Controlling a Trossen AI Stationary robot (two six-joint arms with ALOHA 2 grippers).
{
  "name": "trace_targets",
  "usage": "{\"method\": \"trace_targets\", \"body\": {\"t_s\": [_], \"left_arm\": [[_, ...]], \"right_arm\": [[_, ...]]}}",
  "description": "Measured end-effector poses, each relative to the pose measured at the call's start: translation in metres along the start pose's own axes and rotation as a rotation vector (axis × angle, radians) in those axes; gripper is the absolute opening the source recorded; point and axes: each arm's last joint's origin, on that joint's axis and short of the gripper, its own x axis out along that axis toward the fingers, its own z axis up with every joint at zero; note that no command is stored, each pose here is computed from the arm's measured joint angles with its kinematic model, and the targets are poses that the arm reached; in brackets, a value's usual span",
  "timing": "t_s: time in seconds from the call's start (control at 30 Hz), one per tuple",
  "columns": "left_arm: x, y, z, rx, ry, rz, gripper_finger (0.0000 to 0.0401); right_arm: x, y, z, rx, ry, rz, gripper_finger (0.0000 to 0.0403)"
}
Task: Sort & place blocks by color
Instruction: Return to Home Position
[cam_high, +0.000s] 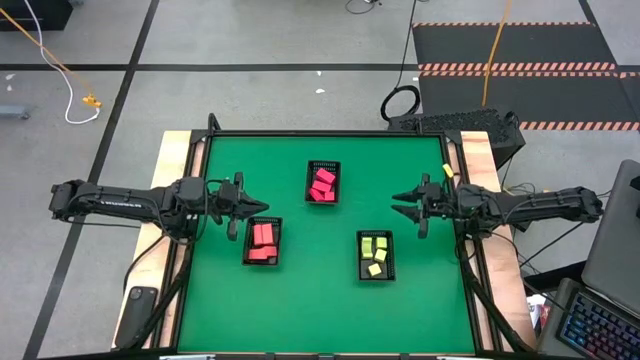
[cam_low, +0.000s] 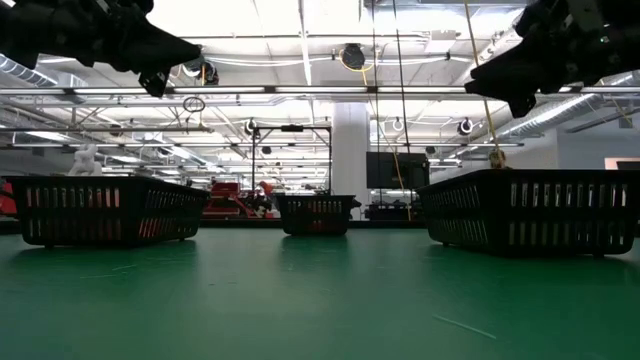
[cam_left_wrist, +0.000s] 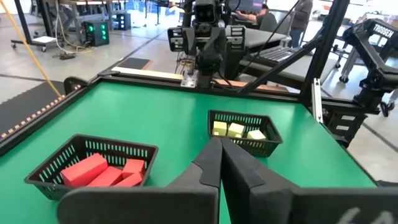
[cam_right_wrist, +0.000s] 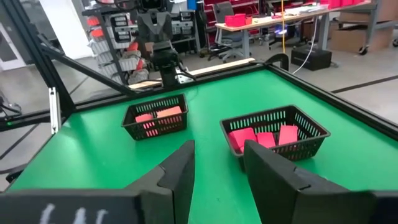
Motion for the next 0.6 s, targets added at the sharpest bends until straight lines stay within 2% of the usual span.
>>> {"method": "trace_targets", "body": {"t_s": [0.13,0.37,0.6], "left_arm": [[0.0,-0.0001,0.0001,-0.028,0.0,-0.002,0.0006],[0.0001,-0.0017,-0.0039,-0.091,0.043,-0.029,0.0039],[-0.0002,-0.0042,-0.0011,-0.062,0.015,-0.055,0.0061]], "right_arm": [[-0.0004,0.0006,0.003,0.009,-0.009,0.002,0.013],[-0.0003,0.0007,0.0019,0.004,0.006,0.01,0.013],[-0.0004,0.001,0.0019,-0.046,0.007,0.022,0.013]]}}
